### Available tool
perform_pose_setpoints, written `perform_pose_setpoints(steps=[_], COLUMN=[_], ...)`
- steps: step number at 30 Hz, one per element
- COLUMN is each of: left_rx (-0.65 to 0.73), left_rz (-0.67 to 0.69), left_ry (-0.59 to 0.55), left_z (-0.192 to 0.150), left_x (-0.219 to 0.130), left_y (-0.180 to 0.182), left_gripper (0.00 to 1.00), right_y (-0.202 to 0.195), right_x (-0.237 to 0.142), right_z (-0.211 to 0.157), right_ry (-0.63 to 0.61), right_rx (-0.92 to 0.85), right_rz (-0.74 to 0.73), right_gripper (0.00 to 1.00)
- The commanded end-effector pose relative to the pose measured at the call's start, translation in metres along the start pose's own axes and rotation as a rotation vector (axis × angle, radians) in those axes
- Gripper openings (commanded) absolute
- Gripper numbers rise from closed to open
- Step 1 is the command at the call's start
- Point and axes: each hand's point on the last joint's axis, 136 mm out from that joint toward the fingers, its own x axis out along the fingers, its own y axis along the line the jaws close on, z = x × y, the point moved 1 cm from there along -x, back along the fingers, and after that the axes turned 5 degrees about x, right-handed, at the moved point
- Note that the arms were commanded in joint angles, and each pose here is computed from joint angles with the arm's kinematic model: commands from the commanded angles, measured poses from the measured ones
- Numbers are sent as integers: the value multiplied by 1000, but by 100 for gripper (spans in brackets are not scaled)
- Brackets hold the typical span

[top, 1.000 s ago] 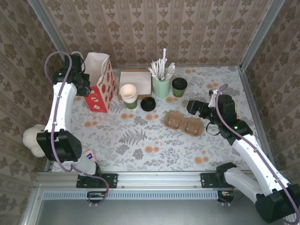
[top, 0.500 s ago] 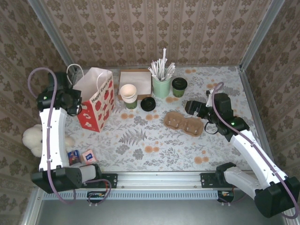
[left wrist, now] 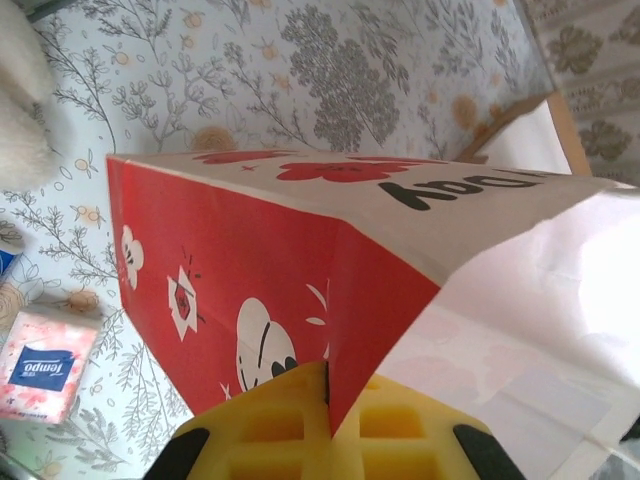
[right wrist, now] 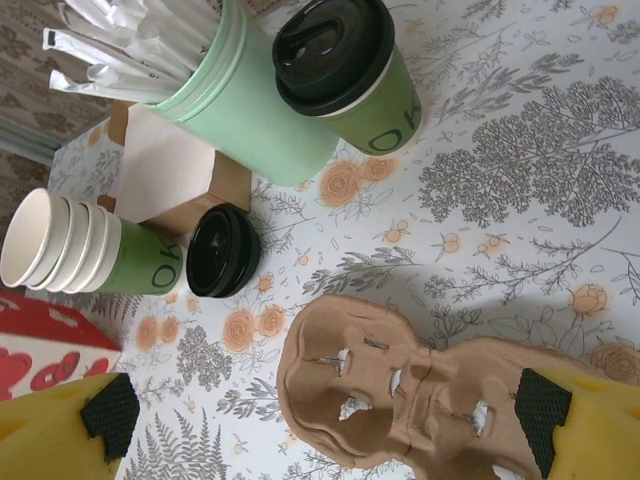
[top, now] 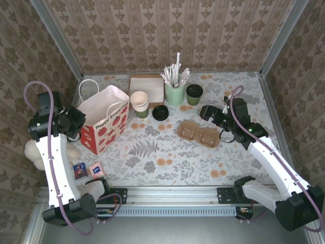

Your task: Pack the takeout coffee

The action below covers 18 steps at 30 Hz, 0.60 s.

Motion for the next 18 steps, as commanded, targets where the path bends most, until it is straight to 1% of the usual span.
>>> perform_pose_setpoints(steps=[1,3,4,5,8,10,12,14,16,18], left_rx=[171,240,247,261,296,299,261,236,236,245], left_rz=[-143,-301,-328,-350,-342,-384,-474,-526,-541,-547], left_ry=[39,83,98,113,129,150,198,223,245,283], left_z=[-14,-26,-31,-36,-47,-54,-63,-69,-75,-84], left_x=[-22,-32,-36,-39,-46,-44,-37,-29,-21,-14], left_y=[-22,-45,-48,-50,-44,-47,-57,-64,-69,-75], left_gripper=[0,0,0,0,0,0,0,0,0,0], right_y=[-11,-17,-20,-22,-29,-31,-33,-35,-35,-40], right_x=[1,5,6,7,7,8,9,12,18,24], right_z=[-3,-8,-12,-15,-22,-25,-27,-31,-37,-46], right_ry=[-13,3,17,30,65,78,87,87,88,110], right_rx=[72,88,93,91,78,78,100,147,180,198], right_rz=[-48,-66,-77,-87,-117,-129,-143,-140,-118,-138], right_gripper=[100,100,100,100,100,100,100,100,100,100])
